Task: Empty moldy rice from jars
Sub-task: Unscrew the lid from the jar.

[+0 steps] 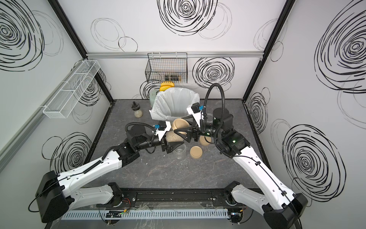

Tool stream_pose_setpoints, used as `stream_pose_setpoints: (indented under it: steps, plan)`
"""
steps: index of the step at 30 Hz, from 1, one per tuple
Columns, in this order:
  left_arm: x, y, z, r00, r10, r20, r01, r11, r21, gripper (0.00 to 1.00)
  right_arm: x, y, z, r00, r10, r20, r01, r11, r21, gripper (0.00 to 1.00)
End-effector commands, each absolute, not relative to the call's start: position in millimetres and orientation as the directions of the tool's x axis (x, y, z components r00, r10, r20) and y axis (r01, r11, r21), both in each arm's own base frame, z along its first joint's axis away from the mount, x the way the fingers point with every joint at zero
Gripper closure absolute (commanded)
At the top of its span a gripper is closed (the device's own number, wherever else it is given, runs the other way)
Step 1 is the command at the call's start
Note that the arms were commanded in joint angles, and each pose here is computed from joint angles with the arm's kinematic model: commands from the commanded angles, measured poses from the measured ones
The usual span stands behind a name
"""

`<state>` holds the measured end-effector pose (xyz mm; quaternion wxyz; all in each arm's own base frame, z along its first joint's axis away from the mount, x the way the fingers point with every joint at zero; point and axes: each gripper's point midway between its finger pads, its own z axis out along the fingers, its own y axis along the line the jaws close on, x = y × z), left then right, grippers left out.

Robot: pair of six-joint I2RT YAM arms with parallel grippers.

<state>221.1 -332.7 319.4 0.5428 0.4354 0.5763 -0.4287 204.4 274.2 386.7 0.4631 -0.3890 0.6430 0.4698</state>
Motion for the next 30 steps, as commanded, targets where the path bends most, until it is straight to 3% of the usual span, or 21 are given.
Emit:
stream_pose_setpoints:
  steps: [1, 9, 17, 21, 23, 24, 30]
  plan:
    - [178, -339, 381, 0.058, -0.108, -0.992, 0.998, 0.022, 0.056, 0.43, 171, 280, 387, -0.211, -0.104, -0.972, -0.977, 0.063, 0.205, 0.35]
    - [139, -330, 400, 0.004, -0.158, -0.987, 0.98, -0.198, 0.035, 0.43, 146, 281, 387, -0.154, -0.136, -0.979, -0.981, -0.098, 0.168, 0.37]
    - [124, -325, 412, -0.037, -0.21, -0.977, 0.963, -0.27, 0.021, 0.42, 141, 282, 392, -0.139, -0.132, -0.981, -0.976, -0.152, 0.158, 0.36]
    - [124, -326, 411, -0.045, -0.216, -0.975, 0.963, -0.268, 0.015, 0.41, 142, 281, 394, -0.125, -0.126, -0.984, -0.98, -0.139, 0.142, 0.27]
    - [125, -325, 411, -0.044, -0.224, -0.974, 0.966, -0.257, 0.016, 0.41, 145, 281, 394, -0.123, -0.126, -0.984, -0.984, -0.114, 0.137, 0.15]
    - [126, -325, 411, -0.047, -0.231, -0.972, 0.969, -0.248, 0.012, 0.41, 147, 280, 395, -0.124, -0.127, -0.984, -0.986, -0.095, 0.136, 0.04]
    - [130, -321, 411, -0.053, -0.272, -0.961, 0.976, -0.216, 0.007, 0.41, 153, 278, 396, -0.12, -0.127, -0.985, -0.991, -0.041, 0.127, 0.02]
